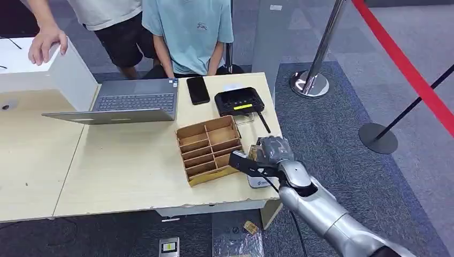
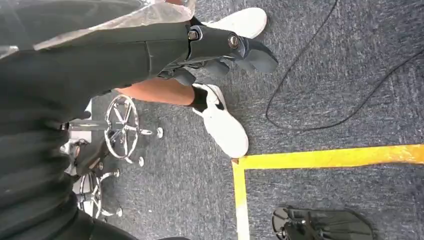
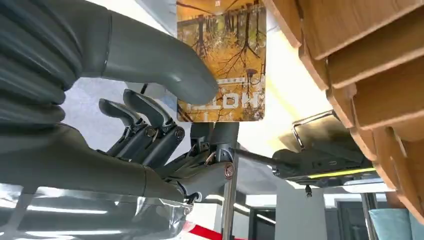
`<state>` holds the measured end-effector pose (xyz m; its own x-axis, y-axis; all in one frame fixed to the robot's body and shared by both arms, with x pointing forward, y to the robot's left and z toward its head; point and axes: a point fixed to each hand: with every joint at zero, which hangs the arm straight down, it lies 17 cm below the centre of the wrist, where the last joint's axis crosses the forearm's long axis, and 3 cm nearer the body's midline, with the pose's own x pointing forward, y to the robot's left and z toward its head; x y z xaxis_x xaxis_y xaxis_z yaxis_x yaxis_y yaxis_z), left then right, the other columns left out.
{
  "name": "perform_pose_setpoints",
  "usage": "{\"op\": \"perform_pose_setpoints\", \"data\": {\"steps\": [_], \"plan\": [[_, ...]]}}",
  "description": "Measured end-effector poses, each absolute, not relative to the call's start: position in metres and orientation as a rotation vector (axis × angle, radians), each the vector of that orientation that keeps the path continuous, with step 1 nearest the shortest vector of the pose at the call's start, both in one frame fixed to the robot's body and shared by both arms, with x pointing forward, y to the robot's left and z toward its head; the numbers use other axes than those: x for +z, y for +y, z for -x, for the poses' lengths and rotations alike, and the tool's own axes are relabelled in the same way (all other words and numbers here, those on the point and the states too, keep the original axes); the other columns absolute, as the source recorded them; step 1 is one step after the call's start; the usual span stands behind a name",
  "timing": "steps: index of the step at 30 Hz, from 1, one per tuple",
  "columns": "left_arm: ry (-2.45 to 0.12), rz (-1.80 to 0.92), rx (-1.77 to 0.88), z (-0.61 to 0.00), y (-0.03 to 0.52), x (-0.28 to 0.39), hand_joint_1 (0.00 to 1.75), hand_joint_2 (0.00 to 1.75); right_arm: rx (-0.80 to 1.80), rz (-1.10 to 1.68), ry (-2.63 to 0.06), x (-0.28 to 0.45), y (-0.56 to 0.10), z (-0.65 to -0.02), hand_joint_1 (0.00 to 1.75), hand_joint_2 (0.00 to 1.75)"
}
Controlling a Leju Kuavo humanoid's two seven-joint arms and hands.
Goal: Pass the card to the sensor for recognition and then transmit it.
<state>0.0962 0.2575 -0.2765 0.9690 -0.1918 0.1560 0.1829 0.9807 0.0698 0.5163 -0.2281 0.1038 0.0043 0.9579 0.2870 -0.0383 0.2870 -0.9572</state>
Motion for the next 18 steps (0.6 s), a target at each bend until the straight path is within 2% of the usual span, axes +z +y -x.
{"op": "perform_pose_setpoints", "data": {"steps": [18], "plan": [[-0.169, -0.054, -0.199, -0.097, 0.256, -0.276, 0.00, 1.75, 1.061, 0.975, -1.293, 0.085, -0.224, -0.514, 1.75, 1.75]]}}
